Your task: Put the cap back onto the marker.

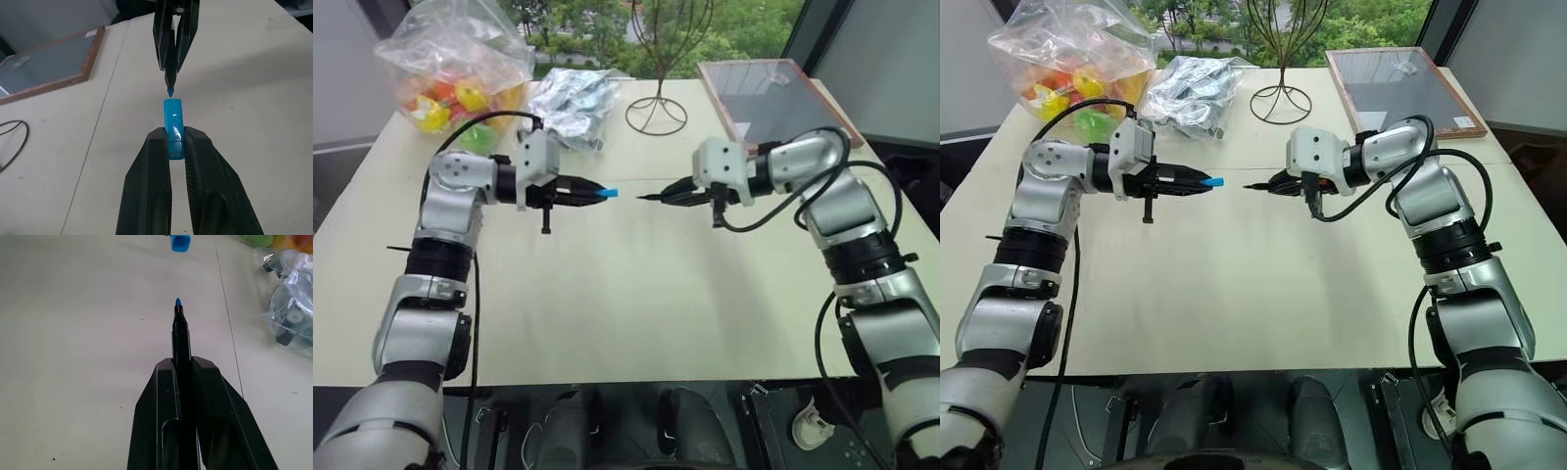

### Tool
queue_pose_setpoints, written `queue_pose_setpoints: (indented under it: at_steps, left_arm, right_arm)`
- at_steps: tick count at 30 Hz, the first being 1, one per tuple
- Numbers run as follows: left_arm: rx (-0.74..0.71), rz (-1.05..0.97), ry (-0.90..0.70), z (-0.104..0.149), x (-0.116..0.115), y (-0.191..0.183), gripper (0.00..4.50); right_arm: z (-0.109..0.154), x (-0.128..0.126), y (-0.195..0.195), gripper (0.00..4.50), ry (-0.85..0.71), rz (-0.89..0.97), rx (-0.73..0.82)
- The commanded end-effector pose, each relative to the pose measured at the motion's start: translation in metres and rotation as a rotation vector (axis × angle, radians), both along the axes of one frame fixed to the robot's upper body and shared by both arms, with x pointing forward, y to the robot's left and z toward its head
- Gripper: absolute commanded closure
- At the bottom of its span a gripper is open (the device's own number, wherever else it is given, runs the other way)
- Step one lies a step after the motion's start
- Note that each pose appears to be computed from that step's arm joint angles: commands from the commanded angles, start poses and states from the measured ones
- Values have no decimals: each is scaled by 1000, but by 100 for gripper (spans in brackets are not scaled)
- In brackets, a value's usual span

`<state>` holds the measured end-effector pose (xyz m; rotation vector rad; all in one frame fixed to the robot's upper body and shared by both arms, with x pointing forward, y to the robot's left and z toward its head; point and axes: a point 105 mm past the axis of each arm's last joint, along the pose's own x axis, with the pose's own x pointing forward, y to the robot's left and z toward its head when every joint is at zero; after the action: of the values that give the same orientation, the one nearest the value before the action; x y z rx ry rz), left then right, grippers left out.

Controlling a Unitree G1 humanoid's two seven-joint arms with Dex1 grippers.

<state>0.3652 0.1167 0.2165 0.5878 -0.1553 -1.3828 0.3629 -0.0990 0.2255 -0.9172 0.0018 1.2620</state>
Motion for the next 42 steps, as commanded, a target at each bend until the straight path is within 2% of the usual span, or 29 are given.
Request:
queue_pose_setpoints:
  at_steps: [1,20,42]
  left_arm:
    - [7,-4,-38,7,1,0,448]
    - [-42,-35,-27,7,2,-14,448]
    - [-28,-10,-19,6,-2,-4,448]
  right_arm:
    - [21,-6,7,450,-68,33,26]
    - [20,-10,19,450,-45,52,75]
    - [16,-3,14,450,-42,24,76]
